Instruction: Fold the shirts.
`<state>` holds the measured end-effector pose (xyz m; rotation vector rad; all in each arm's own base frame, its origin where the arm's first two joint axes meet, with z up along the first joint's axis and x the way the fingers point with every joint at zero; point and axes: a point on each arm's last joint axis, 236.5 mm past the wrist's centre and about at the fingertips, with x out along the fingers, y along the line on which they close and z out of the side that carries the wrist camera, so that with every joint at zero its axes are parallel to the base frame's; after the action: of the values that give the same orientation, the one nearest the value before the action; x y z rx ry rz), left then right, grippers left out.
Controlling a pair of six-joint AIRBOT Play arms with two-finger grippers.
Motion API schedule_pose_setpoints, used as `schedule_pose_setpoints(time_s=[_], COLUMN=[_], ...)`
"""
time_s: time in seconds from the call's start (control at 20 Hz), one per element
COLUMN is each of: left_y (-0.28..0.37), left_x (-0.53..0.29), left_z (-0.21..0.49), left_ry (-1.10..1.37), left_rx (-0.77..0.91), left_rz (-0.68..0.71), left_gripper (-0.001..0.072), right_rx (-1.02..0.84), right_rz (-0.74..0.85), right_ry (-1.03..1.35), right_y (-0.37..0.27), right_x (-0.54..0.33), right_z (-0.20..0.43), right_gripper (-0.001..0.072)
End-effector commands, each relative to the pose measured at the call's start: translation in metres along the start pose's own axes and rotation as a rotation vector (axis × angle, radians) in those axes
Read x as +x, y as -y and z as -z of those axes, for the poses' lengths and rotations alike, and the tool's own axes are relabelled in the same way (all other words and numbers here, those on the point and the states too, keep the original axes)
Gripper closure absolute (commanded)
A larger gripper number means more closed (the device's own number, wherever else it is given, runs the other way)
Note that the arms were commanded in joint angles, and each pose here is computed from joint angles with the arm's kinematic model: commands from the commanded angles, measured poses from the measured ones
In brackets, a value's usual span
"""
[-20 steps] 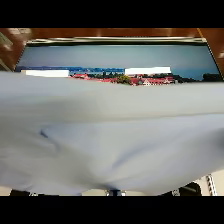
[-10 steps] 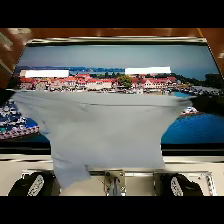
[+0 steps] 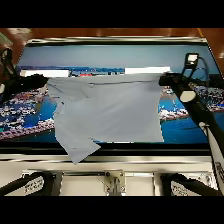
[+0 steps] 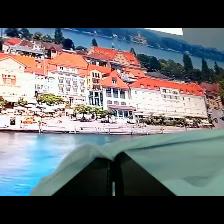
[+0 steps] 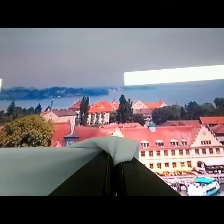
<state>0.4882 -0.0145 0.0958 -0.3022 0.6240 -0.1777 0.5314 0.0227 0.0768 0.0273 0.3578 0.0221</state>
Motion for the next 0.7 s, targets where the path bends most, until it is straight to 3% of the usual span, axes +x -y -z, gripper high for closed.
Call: schedule_pose_setpoints(time_s=[0.0,0.2,0.45,0.65], left_y=[-0.023,-0.033,-0.027,0.005], left_x=[0.049,0.070,0.074,0.055], left_z=[0.017,0.041,0.062,0.094], left_ry=[0.009,-0.046,-0.127,-0.324], left_rx=[-0.020,-0.037,-0.040,0.118], left_rz=[-0.059,-0.073,-0.038,0.099], left_gripper=[0.0672,0.0671,0.0671,0.0671], right_rx=[0.015,0.154,0.187,0.181], right_rz=[0.044,0.033,-0.118,-0.187], right_ry=[0.039,-0.018,-0.235,-0.343], right_y=[-0.018,-0.014,-0.032,-0.024], right_x=[0.039,0.051,0.039,0.018], right_z=[0.009,0.029,0.070,0.080], right_gripper=[0.0658,0.0658,0.0658,0.0658])
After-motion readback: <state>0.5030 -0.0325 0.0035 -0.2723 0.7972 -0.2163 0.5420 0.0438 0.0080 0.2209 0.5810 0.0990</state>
